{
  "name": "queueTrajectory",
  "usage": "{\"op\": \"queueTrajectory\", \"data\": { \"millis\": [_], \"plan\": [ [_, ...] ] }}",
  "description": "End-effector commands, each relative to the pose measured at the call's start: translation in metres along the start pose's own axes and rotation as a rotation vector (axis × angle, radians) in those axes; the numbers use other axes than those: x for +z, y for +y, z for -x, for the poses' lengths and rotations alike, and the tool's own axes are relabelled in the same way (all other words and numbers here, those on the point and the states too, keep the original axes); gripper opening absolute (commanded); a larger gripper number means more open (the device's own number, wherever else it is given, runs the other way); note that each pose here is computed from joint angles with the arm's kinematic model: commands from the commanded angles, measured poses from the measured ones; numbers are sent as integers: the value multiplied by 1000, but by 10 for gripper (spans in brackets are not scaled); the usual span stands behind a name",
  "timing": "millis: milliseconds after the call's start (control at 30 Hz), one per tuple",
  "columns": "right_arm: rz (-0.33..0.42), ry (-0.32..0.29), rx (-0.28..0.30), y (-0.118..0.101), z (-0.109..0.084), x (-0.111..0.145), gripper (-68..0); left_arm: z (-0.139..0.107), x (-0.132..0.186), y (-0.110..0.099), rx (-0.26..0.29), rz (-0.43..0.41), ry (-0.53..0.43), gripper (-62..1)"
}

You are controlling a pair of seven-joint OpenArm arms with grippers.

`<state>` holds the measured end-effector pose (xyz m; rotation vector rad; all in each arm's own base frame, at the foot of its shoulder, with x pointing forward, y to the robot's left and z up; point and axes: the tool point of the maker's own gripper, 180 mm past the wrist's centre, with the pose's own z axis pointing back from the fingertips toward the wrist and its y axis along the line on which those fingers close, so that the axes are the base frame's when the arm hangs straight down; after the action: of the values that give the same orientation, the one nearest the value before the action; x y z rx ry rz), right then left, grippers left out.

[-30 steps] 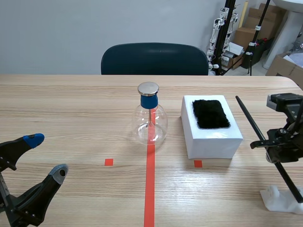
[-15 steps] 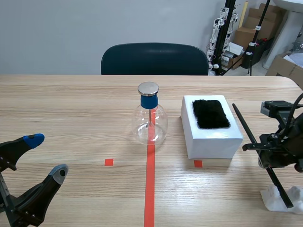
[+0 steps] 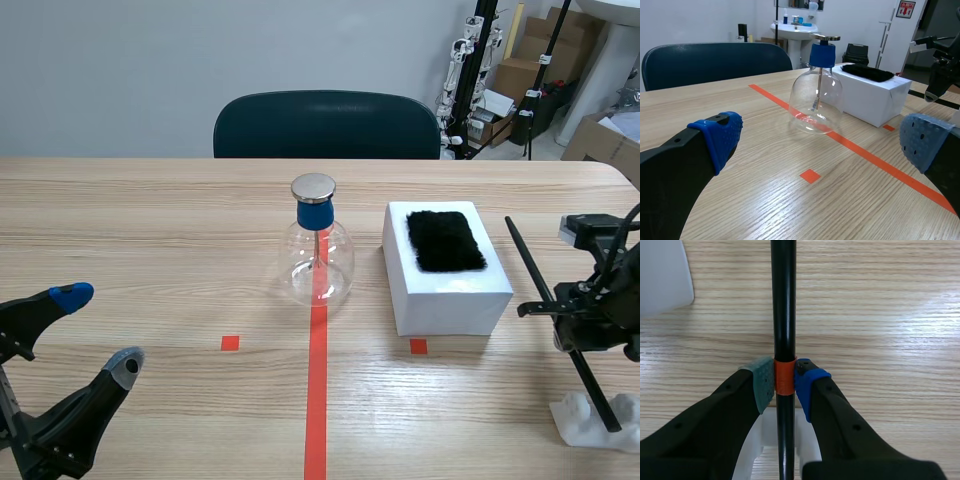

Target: Do the electroscope experiment. put the rod down on the box

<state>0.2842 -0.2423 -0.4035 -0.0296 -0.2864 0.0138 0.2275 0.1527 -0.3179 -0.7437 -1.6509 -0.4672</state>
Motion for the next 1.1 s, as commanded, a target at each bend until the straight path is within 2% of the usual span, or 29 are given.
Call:
{"op": "queueTrajectory", "data": {
  "millis": [0, 267, 667, 1000, 1067],
  "plan": [
    [14, -34, 18, -2, -14, 6, -556, -8, -1, 4, -8, -5, -29, 14],
    [17, -26, 23, -1, -12, 5, -392, -8, -1, 4, -8, -5, -29, 14],
    [16, -71, 20, 0, -20, 5, -8, -8, -1, 4, -8, -5, -29, 14],
    [16, -66, 24, -1, -17, 4, 4, -8, -1, 4, -8, -5, -29, 14],
    [18, -87, 29, -3, -20, 6, 4, -8, -1, 4, -8, -5, -29, 14]
  ]
}}
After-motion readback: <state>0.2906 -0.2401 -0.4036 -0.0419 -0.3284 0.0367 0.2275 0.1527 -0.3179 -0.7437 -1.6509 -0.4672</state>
